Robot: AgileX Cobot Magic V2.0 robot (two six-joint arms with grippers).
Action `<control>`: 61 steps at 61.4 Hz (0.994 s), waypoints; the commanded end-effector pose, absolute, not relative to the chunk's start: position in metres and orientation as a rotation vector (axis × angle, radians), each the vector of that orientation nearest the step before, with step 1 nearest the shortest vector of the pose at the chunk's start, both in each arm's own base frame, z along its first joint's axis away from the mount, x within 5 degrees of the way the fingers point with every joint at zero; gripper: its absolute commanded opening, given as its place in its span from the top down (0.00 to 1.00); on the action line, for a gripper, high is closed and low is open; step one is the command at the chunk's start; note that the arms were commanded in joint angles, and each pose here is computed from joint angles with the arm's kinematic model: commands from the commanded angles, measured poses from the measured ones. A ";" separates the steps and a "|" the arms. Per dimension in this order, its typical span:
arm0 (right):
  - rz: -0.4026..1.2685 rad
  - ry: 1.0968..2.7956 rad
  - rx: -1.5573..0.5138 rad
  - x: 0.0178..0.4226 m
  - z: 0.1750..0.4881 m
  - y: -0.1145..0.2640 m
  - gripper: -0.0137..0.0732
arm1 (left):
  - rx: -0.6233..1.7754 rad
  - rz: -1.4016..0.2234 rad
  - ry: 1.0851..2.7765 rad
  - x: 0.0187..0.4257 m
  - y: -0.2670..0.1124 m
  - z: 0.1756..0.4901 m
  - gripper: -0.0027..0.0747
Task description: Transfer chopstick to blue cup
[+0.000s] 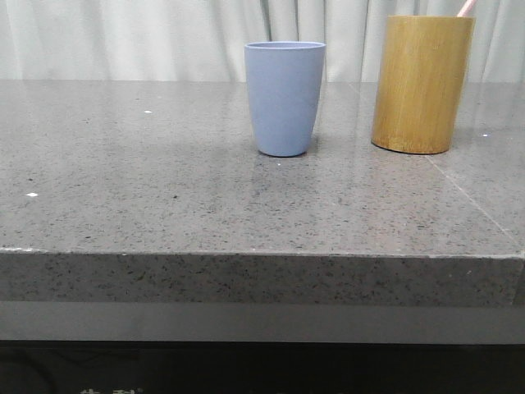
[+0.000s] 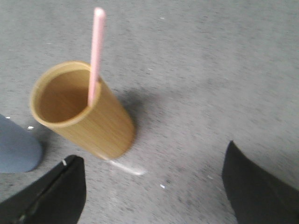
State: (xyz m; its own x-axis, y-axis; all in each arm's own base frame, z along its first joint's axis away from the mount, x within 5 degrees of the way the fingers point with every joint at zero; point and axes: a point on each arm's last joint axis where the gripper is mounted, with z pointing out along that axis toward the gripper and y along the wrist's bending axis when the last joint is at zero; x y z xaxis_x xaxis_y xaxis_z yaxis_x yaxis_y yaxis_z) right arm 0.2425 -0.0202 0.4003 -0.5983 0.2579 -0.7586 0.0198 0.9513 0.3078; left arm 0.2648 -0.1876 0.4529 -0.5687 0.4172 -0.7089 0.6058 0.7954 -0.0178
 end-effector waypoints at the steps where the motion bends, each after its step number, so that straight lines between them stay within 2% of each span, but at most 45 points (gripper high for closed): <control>1: 0.426 2.096 0.125 0.259 0.423 -0.017 0.19 | 0.695 -0.400 2.097 0.229 -0.166 0.478 0.56; 9: 0.540 2.097 0.060 0.289 0.425 -0.015 0.22 | 0.686 -0.403 2.087 0.198 -0.144 0.460 0.56; 22: 0.588 2.129 0.008 0.334 0.422 -0.014 0.22 | 0.669 -0.441 2.065 0.156 -0.117 0.438 0.56; 39: 0.626 2.159 -0.040 0.370 0.411 -0.003 0.23 | 0.674 -0.437 2.081 0.140 -0.106 0.423 0.56; 43: 0.616 2.162 -0.037 0.372 0.409 -0.005 0.28 | 0.677 -0.435 2.090 0.140 -0.106 0.422 0.56; 61: 0.599 2.164 -0.040 0.372 0.408 -0.006 0.62 | 0.677 -0.435 2.090 0.140 -0.106 0.422 0.56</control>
State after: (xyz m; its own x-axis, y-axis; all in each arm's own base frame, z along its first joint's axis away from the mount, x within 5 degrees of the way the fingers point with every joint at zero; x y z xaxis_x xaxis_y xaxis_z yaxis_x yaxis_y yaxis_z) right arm 0.3812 -0.0065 0.3762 -0.7157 0.1645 -0.6788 -0.2009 0.8823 0.4256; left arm 0.1425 -0.1050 0.4065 -0.5332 0.3666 -0.7624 0.6047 0.7954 -0.0404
